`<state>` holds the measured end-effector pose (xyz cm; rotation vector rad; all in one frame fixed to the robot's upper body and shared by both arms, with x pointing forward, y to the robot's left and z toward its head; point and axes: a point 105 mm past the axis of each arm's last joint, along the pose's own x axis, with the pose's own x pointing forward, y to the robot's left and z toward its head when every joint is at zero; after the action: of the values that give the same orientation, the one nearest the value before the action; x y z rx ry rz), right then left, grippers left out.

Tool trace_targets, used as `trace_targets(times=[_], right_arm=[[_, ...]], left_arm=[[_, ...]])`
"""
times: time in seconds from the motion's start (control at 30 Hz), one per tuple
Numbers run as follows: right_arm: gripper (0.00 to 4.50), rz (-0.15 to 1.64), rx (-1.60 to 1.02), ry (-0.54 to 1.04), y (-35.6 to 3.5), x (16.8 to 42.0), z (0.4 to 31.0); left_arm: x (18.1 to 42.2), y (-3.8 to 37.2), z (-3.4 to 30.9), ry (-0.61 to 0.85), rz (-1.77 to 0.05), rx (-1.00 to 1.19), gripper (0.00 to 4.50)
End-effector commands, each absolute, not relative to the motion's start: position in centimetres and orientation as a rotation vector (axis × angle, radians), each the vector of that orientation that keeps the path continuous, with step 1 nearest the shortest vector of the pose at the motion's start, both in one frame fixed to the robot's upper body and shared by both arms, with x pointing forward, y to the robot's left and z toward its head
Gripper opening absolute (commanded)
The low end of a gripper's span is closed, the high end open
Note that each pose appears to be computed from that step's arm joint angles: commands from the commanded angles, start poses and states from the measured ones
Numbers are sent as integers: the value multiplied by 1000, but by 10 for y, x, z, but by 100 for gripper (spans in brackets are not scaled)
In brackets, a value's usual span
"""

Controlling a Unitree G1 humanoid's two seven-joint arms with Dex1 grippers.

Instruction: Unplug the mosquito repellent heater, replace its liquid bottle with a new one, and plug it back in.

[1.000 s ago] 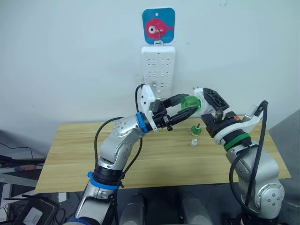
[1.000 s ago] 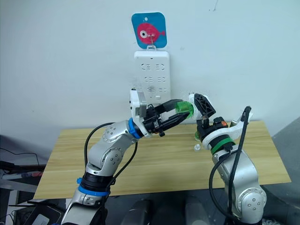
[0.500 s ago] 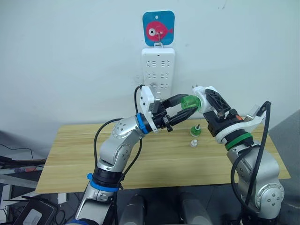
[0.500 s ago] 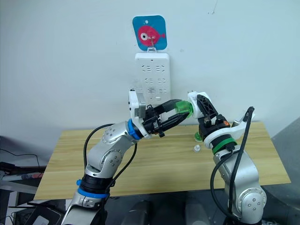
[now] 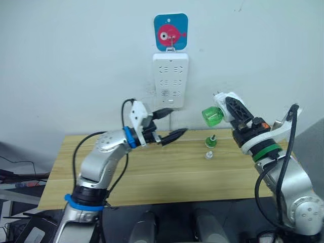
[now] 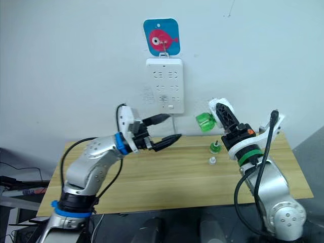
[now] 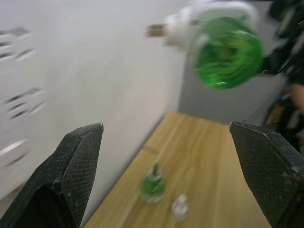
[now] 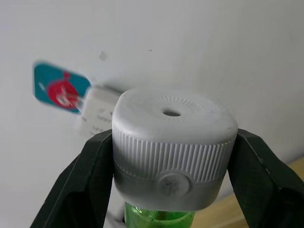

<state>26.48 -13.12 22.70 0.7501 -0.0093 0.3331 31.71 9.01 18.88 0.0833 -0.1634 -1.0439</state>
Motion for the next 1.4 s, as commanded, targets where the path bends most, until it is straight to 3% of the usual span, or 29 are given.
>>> trace_targets(times=[0.03, 0.17, 0.57, 0.77, 1.07, 1.17, 1.4], right_arm=[[303, 375, 306, -104, -128, 259, 233], [303, 412, 96, -176, -124, 256, 237], [303, 557, 5, -235, -97, 244, 239], [303, 558, 10, -238, -94, 242, 239], [303, 585, -9, -240, -92, 240, 238], [303, 576, -15, -241, -92, 244, 239], [303, 535, -16, -226, -91, 267, 242]], left_arm=[[331, 115, 207, -194, -957, 103, 450], [346, 133, 211, -161, -923, 113, 450], [394, 116, 226, -191, -942, 121, 450], [399, 99, 231, -212, -966, 102, 450], [383, 85, 237, -209, -1079, 45, 450], [385, 84, 237, -209, -1070, 43, 389], [392, 84, 234, -217, -1016, 56, 171]])
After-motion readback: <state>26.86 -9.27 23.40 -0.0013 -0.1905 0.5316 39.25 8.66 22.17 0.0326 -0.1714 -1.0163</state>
